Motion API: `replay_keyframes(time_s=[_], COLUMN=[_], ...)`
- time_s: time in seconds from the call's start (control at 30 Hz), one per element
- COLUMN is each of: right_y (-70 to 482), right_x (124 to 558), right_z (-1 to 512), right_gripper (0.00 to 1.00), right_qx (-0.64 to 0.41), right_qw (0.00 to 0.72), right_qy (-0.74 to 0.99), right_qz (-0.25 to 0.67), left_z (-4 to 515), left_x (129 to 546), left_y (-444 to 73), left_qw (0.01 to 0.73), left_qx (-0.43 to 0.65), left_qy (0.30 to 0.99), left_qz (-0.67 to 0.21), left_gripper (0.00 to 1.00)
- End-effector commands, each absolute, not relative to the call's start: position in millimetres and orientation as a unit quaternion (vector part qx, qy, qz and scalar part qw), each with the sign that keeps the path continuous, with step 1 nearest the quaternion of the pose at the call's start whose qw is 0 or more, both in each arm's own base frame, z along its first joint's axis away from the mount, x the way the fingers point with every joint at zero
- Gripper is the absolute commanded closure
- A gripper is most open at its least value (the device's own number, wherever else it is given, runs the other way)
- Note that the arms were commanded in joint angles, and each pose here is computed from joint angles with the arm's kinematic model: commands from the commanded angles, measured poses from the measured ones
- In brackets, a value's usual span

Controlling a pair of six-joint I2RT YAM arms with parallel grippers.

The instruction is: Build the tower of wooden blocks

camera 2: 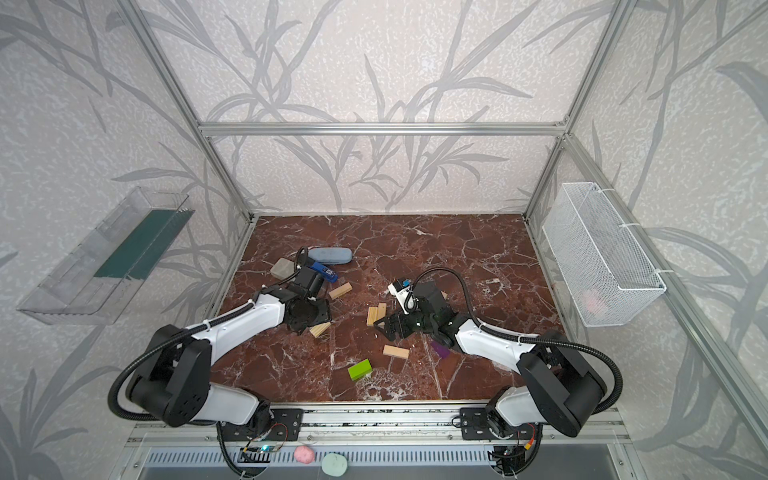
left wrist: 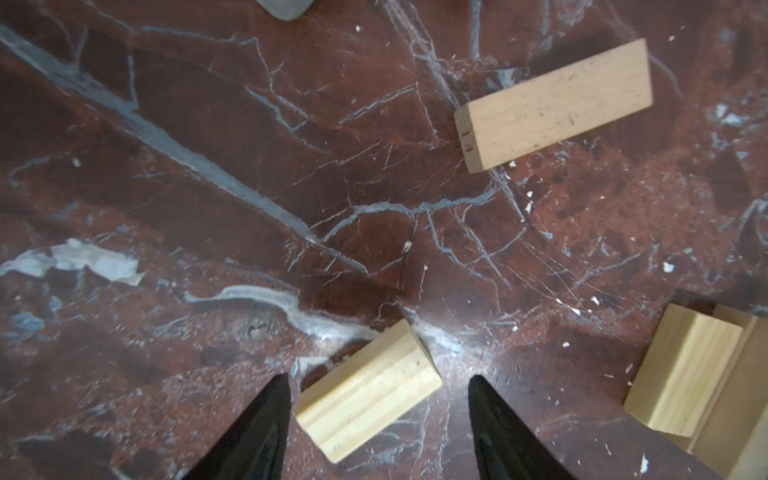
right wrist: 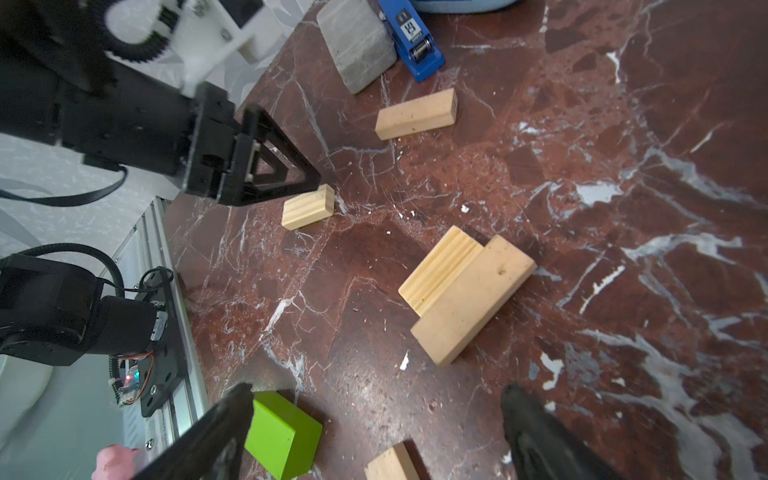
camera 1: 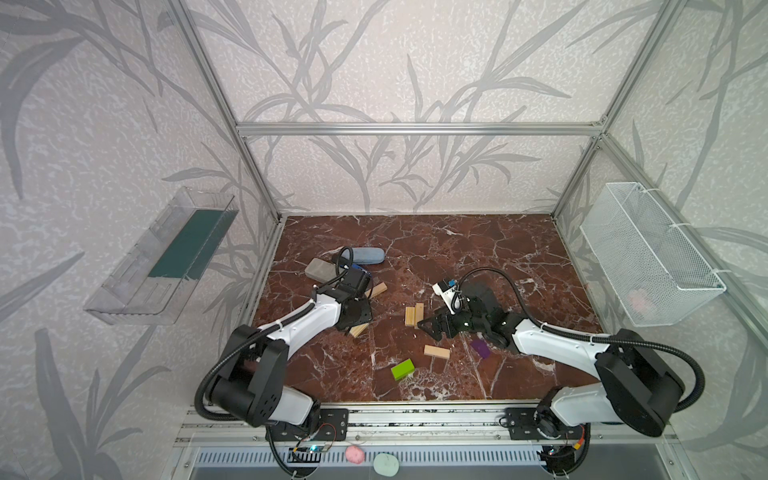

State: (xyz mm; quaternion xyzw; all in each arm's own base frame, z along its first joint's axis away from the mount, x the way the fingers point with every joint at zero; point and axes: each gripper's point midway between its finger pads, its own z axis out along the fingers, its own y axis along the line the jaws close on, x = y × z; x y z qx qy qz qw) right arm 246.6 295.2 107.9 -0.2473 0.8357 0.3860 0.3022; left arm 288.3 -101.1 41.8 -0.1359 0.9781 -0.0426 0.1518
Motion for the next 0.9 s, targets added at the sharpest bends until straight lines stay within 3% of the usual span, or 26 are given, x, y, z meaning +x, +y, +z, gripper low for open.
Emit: replay_keyframes(time_s=[0.0, 0.5, 0.87], right_y=[295.3, 294.3, 295.3], right_x=[247.2, 250.7, 251.4], right_z=[110.8, 113.5, 109.6], right_gripper=[0.08, 0.08, 0.08], right_qx=[-0.259, -0.263, -0.258], right_qw=[0.333, 0.350, 0.341], right_qy=[0.821, 0.817, 0.823], right_qz=[0.386, 0.374, 0.374], left_z=[42.8, 21.5, 17.2], left_x=[301.1, 272.0, 259.0], left_y=[-104.9, -127.9, -120.3], left_qw=[0.153, 0.095, 0.084], left_qx=[-0.123, -0.101, -0.073], left_qy=[0.979, 0.987, 0.994], left_qz=[-0.047, -0.084, 0.020], left_gripper=[0.33, 0.33, 0.50])
